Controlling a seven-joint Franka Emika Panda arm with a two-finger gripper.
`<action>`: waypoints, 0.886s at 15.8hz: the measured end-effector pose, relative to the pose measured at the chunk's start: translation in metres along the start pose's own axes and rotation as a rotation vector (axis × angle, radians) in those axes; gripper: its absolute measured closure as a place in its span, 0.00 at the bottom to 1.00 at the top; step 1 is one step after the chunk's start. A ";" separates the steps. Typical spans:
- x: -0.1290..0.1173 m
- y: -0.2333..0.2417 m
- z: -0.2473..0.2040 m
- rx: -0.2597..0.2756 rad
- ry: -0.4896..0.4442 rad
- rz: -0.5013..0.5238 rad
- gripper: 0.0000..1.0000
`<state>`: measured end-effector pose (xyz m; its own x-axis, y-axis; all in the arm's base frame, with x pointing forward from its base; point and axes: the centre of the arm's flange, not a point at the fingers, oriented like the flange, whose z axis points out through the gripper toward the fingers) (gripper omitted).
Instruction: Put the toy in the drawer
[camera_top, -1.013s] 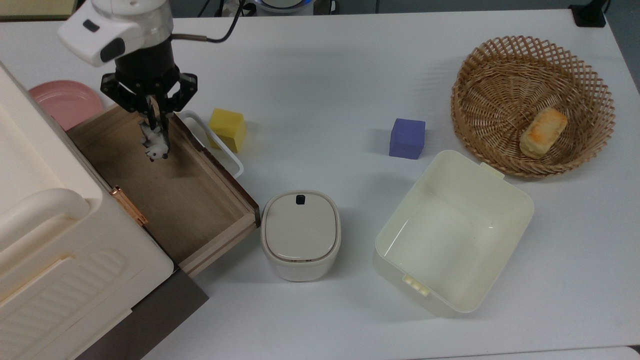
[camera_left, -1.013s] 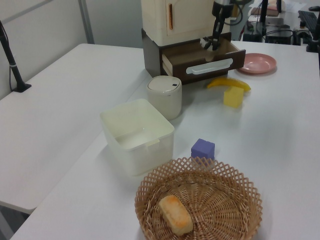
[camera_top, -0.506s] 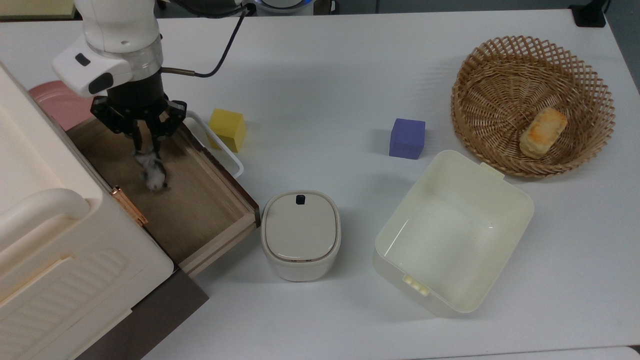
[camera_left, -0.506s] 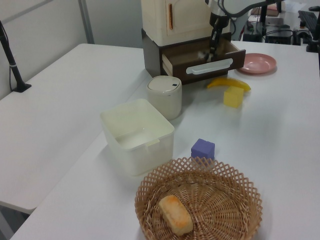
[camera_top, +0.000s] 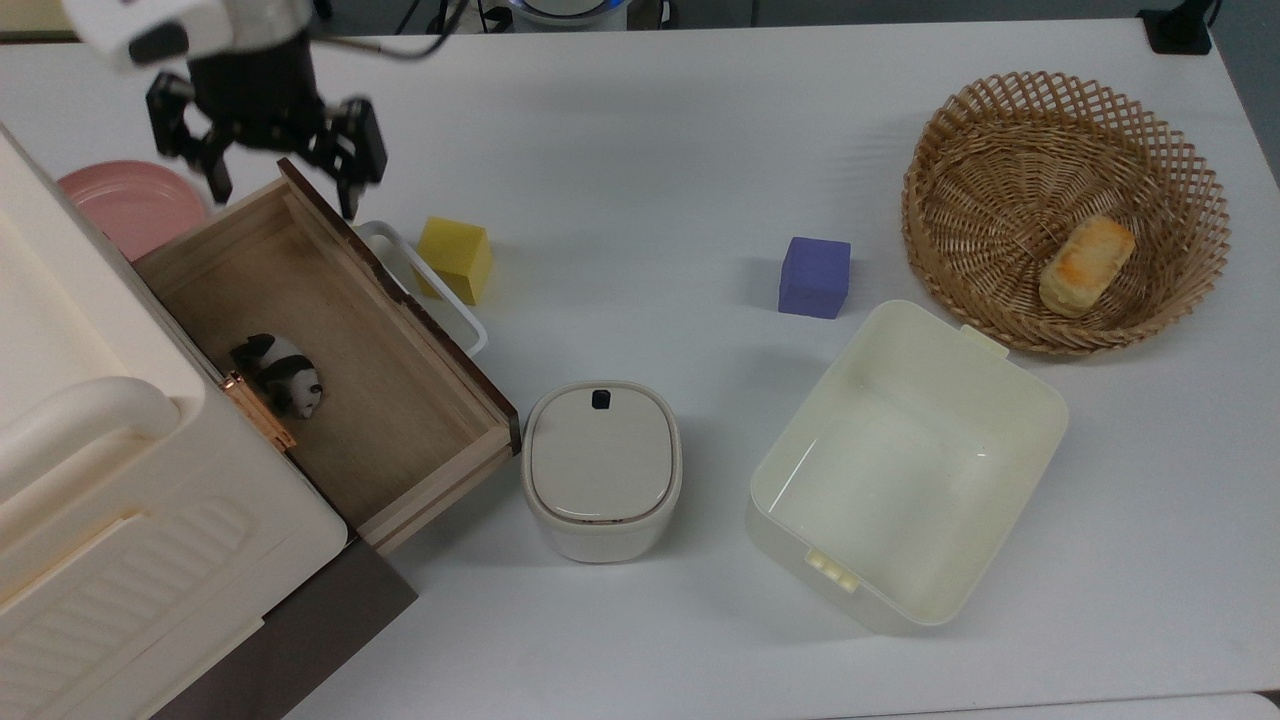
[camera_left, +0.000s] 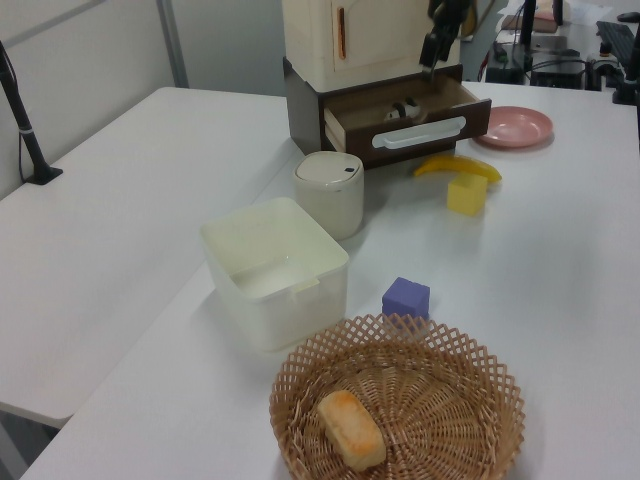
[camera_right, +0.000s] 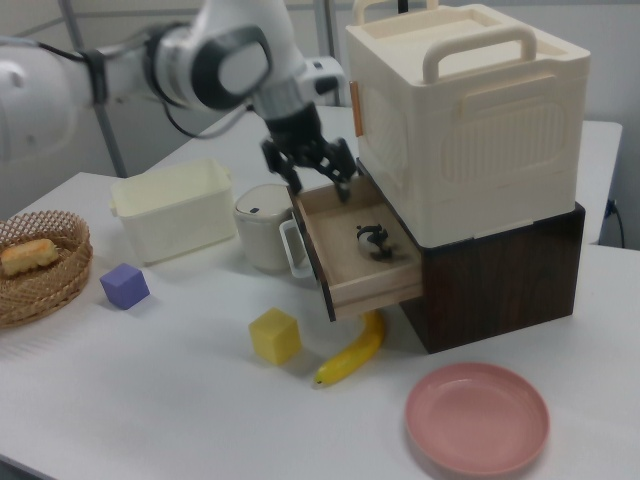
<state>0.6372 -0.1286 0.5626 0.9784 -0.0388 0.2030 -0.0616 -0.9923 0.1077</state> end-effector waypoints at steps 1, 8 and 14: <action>-0.009 -0.004 -0.018 0.016 -0.025 0.003 0.00; -0.050 -0.053 -0.054 0.042 -0.219 -0.016 0.00; -0.050 -0.053 -0.048 0.040 -0.232 -0.015 0.00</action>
<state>0.5818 -0.0686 0.5936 0.9986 -0.0452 -0.0277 -0.0432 -0.9967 0.0690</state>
